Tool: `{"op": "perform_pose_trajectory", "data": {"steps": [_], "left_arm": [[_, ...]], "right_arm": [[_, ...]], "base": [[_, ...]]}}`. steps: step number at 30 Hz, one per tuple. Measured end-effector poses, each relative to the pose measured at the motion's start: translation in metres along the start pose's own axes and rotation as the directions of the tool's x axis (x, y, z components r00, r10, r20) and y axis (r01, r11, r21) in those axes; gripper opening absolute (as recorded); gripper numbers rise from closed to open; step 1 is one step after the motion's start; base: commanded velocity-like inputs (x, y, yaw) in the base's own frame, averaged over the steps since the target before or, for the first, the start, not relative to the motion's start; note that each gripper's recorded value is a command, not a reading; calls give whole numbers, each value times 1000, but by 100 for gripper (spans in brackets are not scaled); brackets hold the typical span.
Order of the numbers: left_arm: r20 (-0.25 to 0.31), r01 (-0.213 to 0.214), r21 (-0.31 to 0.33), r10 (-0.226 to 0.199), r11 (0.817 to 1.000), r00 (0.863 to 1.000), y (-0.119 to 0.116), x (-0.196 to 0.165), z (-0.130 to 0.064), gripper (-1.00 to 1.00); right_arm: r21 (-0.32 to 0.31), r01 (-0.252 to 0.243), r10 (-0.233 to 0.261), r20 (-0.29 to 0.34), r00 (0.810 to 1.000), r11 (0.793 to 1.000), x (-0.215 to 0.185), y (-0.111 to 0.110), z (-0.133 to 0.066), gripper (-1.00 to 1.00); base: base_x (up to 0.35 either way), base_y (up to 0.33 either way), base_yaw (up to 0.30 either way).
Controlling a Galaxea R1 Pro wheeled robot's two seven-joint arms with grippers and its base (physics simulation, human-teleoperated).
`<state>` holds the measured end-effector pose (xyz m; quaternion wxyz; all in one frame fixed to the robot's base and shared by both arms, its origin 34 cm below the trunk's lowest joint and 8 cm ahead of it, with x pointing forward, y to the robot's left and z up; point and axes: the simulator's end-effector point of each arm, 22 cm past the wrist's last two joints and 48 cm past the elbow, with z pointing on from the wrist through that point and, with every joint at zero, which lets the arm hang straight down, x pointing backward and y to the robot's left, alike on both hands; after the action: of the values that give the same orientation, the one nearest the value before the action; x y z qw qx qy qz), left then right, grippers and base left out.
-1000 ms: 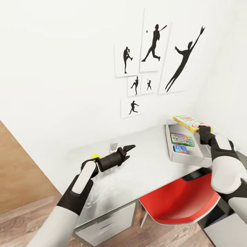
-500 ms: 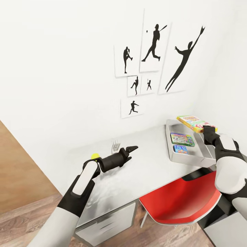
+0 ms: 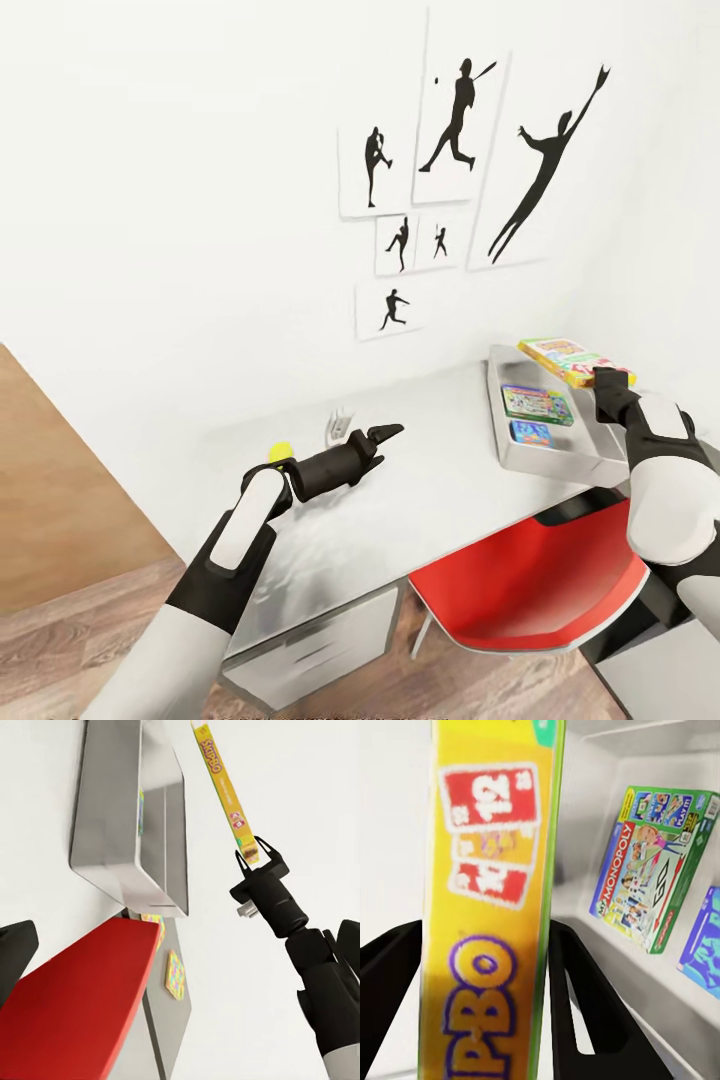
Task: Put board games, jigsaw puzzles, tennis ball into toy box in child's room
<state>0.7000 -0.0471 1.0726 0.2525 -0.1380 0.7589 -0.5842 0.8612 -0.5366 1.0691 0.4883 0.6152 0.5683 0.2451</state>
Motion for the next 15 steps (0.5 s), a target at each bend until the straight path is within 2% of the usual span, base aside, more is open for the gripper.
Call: {"op": "perform_pose_trajectory", "data": {"steps": [15], "left_arm": [[-7, 17, -12, -17, 1000, 1000, 13, 2, 3, 100]], "right_arm": [[28, 5, -5, 5, 1000, 1000, 4, -17, 9, -100]], "base": [[0, 0, 78]]}}
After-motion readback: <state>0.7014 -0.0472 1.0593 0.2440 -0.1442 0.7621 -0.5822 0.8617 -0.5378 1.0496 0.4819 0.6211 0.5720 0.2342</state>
